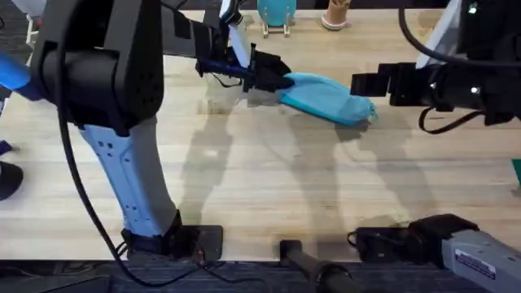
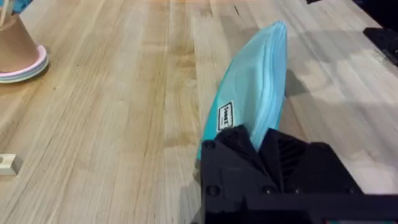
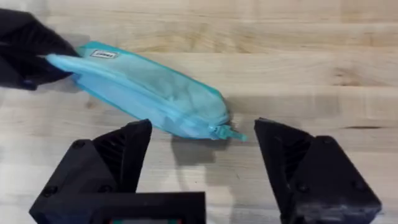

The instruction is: Unzip the bag, pick up the pens from the table one at a time and place them inside, then zip the bag closed.

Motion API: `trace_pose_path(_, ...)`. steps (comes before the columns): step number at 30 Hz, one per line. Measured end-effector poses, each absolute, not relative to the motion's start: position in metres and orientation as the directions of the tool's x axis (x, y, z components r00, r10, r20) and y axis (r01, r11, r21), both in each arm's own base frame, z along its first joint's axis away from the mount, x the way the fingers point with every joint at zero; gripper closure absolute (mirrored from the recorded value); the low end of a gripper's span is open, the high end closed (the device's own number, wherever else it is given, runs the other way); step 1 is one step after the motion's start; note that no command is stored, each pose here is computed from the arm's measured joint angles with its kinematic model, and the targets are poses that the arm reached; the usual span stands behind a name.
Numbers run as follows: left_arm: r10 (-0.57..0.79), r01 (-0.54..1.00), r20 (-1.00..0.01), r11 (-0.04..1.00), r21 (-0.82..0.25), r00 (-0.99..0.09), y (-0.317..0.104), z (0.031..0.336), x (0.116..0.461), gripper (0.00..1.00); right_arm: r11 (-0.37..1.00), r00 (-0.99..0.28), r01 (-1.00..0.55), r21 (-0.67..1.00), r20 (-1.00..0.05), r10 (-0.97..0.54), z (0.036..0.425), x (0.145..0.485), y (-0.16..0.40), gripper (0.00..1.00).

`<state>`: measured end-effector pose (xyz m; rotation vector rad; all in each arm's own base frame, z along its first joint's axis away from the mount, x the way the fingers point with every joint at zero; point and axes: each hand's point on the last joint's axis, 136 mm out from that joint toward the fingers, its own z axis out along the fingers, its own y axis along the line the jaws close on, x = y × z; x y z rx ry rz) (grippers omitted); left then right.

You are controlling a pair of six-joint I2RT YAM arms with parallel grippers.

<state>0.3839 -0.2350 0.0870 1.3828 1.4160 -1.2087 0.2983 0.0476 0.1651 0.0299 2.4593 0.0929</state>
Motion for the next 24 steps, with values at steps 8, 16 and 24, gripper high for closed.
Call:
trace_pose_path(8,0.216,0.994,-0.973,-0.055,-0.096,-0.082,-0.2333,0.0894,0.3847,0.346,0.997,-0.779,-0.040,0.068,-0.627,0.011,0.1650,0.2962,0.0565,0.004)
trace_pose_path(16,0.212,0.994,-0.974,-0.050,-0.097,-0.084,-0.2309,0.0902,0.3862,0.008,0.997,-0.779,-0.040,0.068,-0.627,0.011,0.1651,0.2963,0.0564,0.004)
trace_pose_path(24,0.222,0.992,-0.969,-0.038,-0.117,-0.105,-0.2302,0.0884,0.3873,0.008,0.997,-0.779,-0.040,0.067,-0.627,0.011,0.1649,0.2962,0.0564,0.004)
